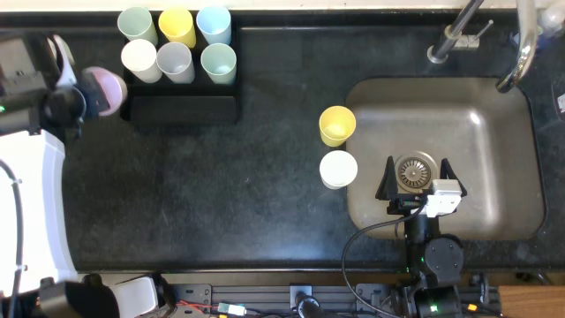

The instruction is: Store Cups

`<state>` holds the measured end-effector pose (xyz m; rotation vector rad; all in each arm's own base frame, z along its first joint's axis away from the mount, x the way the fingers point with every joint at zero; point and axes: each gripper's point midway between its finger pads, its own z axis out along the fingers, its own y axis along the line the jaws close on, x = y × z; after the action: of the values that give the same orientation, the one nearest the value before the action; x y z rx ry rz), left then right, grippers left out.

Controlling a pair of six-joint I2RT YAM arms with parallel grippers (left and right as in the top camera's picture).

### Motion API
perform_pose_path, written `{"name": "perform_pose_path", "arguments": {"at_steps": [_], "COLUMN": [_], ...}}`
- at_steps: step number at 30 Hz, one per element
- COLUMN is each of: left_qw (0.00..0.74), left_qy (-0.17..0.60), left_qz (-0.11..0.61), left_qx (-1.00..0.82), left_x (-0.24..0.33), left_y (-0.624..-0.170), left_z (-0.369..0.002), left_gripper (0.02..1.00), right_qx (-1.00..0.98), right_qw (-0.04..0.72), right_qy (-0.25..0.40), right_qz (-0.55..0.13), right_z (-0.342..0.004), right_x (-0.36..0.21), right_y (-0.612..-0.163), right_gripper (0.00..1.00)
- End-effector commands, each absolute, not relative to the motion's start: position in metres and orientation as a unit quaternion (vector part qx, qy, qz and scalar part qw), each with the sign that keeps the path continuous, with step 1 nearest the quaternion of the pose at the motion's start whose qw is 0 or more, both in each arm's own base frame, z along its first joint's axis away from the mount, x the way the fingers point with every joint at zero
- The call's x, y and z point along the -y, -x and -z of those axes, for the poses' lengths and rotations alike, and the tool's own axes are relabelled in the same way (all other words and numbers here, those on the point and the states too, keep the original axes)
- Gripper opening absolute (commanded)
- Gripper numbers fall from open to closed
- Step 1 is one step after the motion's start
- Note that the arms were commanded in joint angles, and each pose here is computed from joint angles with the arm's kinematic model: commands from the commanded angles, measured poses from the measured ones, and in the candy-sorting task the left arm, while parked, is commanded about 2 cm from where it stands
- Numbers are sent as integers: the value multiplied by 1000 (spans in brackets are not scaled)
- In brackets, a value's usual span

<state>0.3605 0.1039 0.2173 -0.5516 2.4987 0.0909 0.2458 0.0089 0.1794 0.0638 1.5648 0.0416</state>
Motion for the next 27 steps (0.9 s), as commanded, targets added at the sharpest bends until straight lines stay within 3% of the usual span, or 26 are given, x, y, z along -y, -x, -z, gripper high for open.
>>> {"name": "perform_pose_path", "arguments": {"at_steps": [1, 9, 27], "left_qw": [272, 235, 234], "left_qy": [152, 129, 131], "left_qz": [-8, -8, -10], "left_qx": [-950, -963, -963], "left_x": [-97, -96, -107], "left_y": [-364, -373, -409], "left_z": [-184, -151, -106], "left_gripper": [34, 34, 53], "right_qx": [-703, -703, -703], "right_qw": [710, 710, 710], "right_qy": [-34, -34, -34], "right_qz": [-17, -17, -17], "right_z": [-177, -177, -177], "right_x": [-7, -7, -7], "right_y": [-246, -246, -246], "right_gripper": [996, 998, 996]}}
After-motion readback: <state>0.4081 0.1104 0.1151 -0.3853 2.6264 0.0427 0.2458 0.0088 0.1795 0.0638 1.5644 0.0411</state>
